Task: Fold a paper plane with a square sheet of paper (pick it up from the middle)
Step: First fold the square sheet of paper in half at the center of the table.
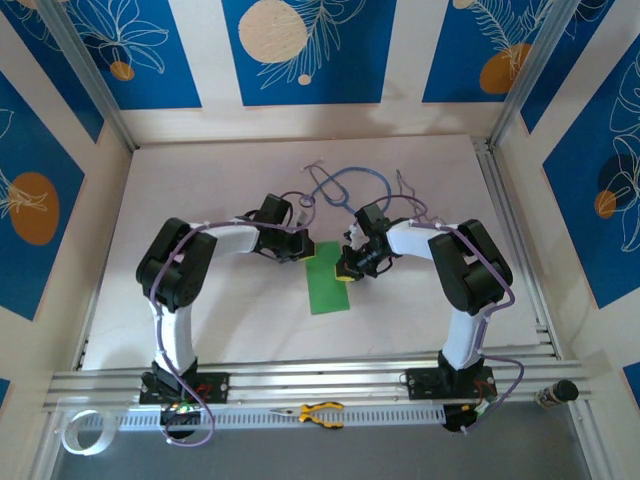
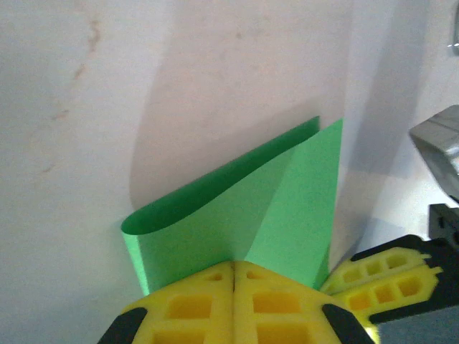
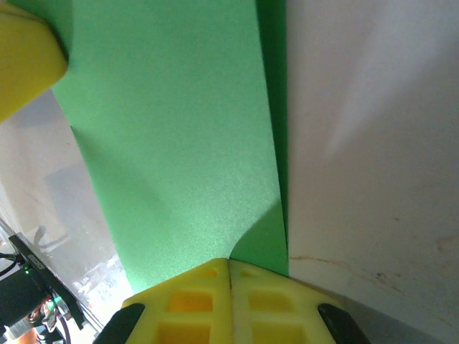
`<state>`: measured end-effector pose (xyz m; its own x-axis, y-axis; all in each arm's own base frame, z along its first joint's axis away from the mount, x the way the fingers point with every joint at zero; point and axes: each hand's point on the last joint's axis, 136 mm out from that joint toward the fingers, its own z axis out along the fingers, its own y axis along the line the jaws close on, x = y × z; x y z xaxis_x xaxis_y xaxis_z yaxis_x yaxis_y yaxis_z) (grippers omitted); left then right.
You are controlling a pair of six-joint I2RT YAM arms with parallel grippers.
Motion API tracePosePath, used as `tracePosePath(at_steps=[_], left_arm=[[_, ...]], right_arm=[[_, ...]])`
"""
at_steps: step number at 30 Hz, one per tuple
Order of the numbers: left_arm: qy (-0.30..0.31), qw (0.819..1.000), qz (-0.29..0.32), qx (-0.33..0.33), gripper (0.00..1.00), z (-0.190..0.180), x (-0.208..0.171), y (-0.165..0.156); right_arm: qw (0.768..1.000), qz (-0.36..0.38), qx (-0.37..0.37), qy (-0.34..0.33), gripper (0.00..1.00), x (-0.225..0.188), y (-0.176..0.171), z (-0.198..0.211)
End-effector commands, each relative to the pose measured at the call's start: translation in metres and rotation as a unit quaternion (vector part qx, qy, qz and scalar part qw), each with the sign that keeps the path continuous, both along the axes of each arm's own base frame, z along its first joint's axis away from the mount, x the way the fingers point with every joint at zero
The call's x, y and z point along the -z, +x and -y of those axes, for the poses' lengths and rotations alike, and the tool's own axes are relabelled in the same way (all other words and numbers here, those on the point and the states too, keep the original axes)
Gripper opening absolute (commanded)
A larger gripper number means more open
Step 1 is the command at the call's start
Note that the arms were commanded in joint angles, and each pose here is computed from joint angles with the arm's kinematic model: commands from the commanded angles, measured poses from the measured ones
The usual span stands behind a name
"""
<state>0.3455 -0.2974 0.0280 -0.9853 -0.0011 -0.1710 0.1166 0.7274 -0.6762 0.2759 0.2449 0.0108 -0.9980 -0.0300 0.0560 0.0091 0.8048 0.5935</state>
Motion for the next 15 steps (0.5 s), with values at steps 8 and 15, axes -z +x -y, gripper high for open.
tracePosePath(at_steps=[8, 15], left_arm=[[0.037, 0.999, -0.029, 0.000, 0.00, -0.018, 0.031, -0.012], [-0.011, 1.000, -0.005, 0.009, 0.00, 0.001, -0.013, 0.006]], right_arm=[[0.990, -0.053, 0.018, -0.128, 0.00, 0.058, -0.027, 0.046], [0.990, -0.051, 0.018, -0.129, 0.00, 0.057, -0.026, 0.047]])
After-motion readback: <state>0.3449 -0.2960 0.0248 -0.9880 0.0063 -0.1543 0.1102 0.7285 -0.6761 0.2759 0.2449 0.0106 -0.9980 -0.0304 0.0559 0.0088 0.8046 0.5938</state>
